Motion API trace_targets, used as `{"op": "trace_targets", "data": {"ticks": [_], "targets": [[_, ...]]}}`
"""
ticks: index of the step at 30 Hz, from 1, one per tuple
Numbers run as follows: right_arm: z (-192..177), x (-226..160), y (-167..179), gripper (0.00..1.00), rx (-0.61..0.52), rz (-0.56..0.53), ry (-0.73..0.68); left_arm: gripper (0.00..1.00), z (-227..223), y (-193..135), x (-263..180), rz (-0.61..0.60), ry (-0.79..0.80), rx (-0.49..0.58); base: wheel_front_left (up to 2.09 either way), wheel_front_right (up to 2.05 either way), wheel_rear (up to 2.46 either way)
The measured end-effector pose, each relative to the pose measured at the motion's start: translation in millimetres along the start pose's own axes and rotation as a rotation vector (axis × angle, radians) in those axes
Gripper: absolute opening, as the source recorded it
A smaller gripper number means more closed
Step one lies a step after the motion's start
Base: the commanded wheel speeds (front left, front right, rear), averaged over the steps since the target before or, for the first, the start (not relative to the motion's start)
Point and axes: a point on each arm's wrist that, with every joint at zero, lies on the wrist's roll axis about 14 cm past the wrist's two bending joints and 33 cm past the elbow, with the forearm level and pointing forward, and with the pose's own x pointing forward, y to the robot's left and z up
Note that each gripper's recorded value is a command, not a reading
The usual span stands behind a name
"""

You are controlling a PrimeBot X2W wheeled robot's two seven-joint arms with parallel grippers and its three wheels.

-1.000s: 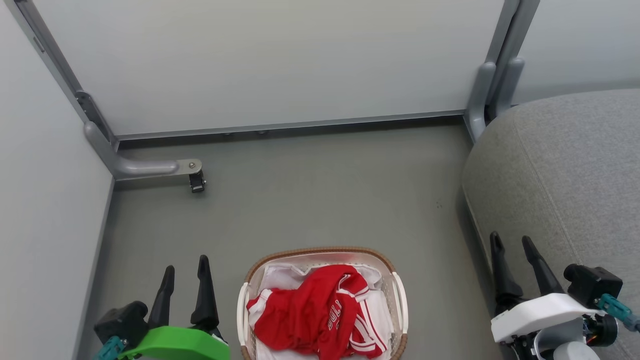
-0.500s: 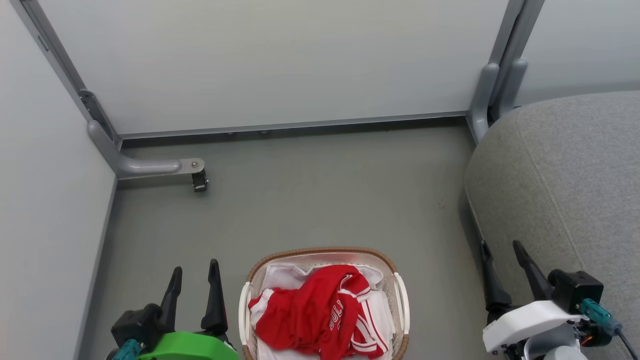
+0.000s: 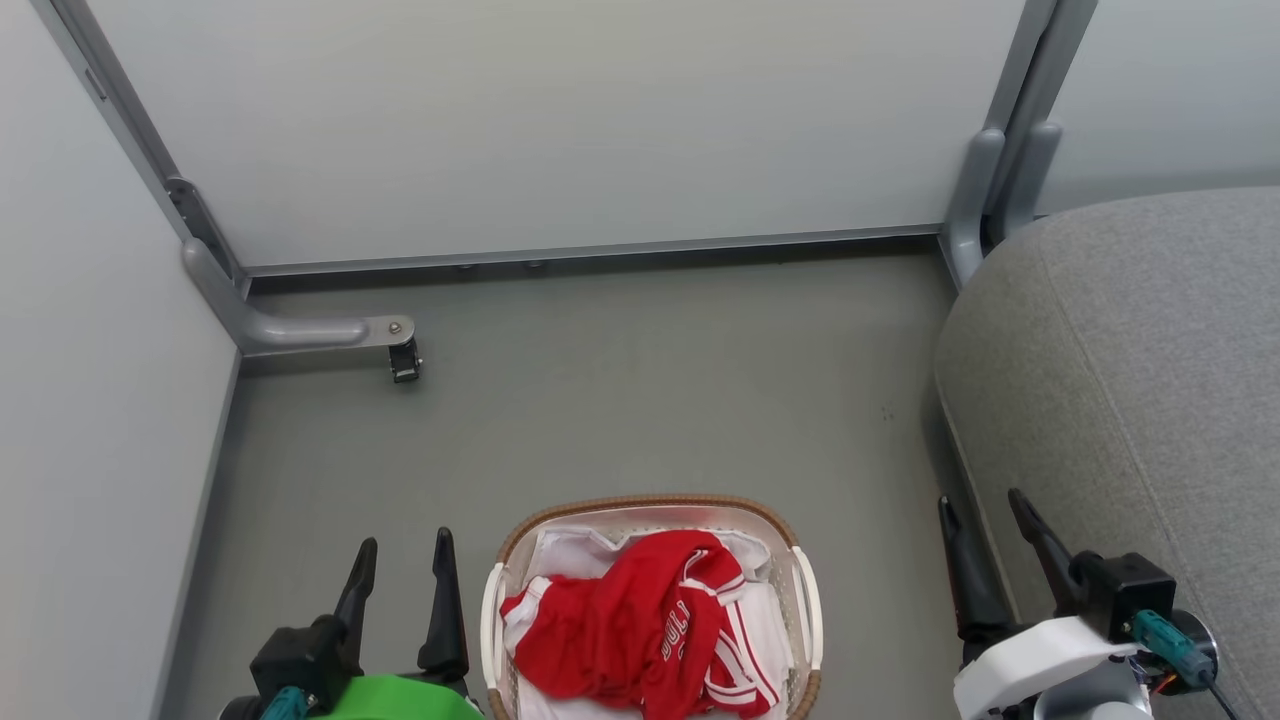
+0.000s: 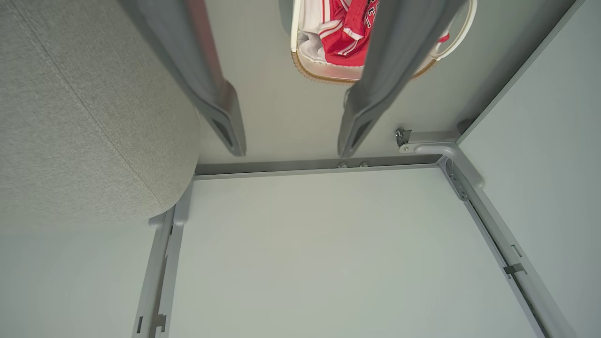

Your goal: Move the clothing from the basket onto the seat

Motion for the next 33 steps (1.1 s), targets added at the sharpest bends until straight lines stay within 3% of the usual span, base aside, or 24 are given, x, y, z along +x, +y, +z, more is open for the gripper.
{"op": "trace_targets", "data": {"ticks": [33], "targets": [[-4.6,-2.0,1.1,1.00,-0.010,0.005,0.012,1.00,-8.8,-2.2,-3.3,-0.006,0.023,0.012,0.00,0.00,0.00]]}}
